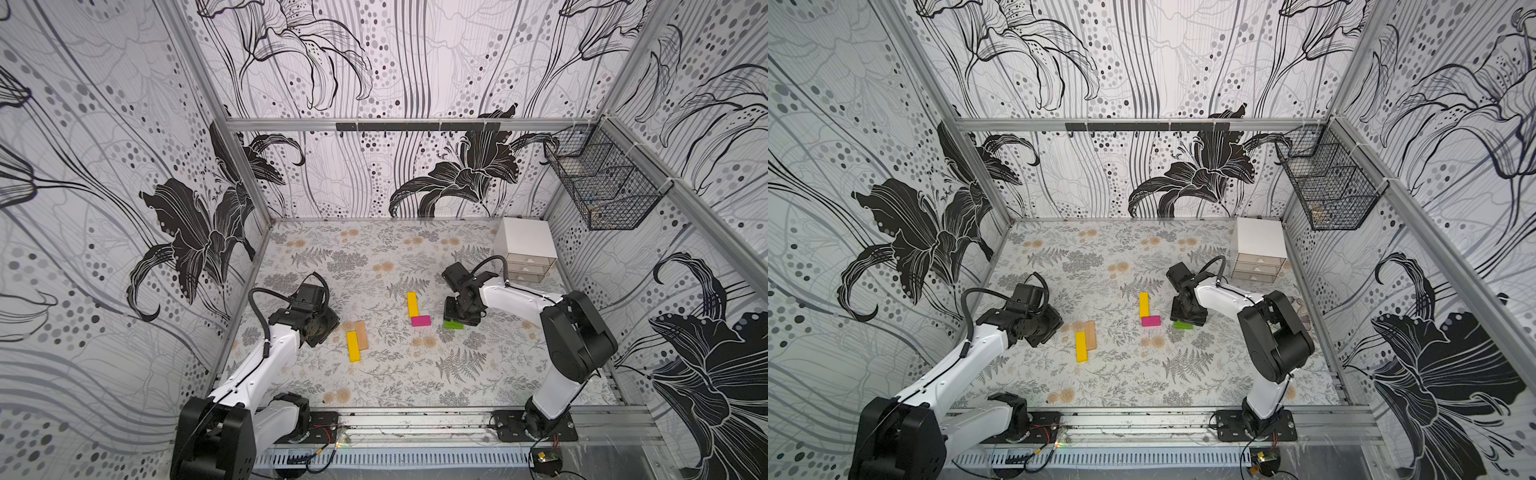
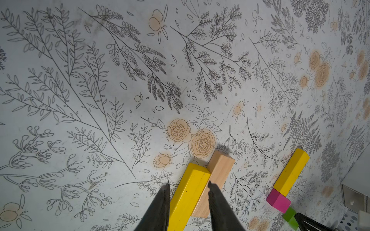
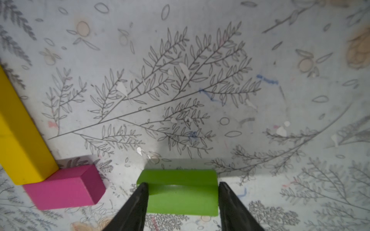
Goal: Assemble the letter h with building blocks
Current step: Assemble the building block at the center of the board.
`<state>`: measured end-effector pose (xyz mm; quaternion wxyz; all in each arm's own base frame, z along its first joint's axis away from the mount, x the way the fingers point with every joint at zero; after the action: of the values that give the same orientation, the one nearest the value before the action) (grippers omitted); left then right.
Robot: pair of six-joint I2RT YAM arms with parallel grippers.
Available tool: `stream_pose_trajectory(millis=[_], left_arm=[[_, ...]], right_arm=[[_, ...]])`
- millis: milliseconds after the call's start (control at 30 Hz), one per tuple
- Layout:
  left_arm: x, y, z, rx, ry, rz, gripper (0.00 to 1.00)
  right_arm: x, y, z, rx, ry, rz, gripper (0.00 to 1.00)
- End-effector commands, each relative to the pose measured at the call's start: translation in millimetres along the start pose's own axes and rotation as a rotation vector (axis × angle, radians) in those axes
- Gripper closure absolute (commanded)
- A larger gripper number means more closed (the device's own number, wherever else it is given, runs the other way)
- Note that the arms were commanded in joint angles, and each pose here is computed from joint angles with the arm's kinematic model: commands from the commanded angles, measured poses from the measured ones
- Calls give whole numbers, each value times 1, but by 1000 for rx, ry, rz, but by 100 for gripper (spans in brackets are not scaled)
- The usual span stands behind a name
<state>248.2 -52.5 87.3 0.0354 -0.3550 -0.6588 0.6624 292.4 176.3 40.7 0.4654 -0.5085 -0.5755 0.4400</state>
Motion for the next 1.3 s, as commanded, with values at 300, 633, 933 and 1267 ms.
stream_pose_trajectory(millis=[300, 633, 933, 1267], left_arm=[[-2, -1, -4, -22, 28, -5, 64], [-2, -1, -4, -24, 30, -3, 64], [-2, -2, -4, -26, 39, -5, 64], [0, -3, -4, -29, 40, -8, 64]], right_arm=[[5, 8, 5, 36, 16, -19, 44], [17, 9, -3, 29, -3, -18, 44], [28, 8, -7, 25, -37, -28, 44], [37, 9, -9, 23, -70, -24, 45]])
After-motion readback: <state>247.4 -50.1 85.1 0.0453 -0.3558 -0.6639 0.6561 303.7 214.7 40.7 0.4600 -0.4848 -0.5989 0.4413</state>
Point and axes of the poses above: each gripper's point midway between its finger pads, its own y axis out along the fingers, its own x axis along the line the jaws close on, z = x × y, the point moved 1 cm from there along -y, back along the fingers, and after that the axes turned 11 degrees about -y, right-handed, at the moved point
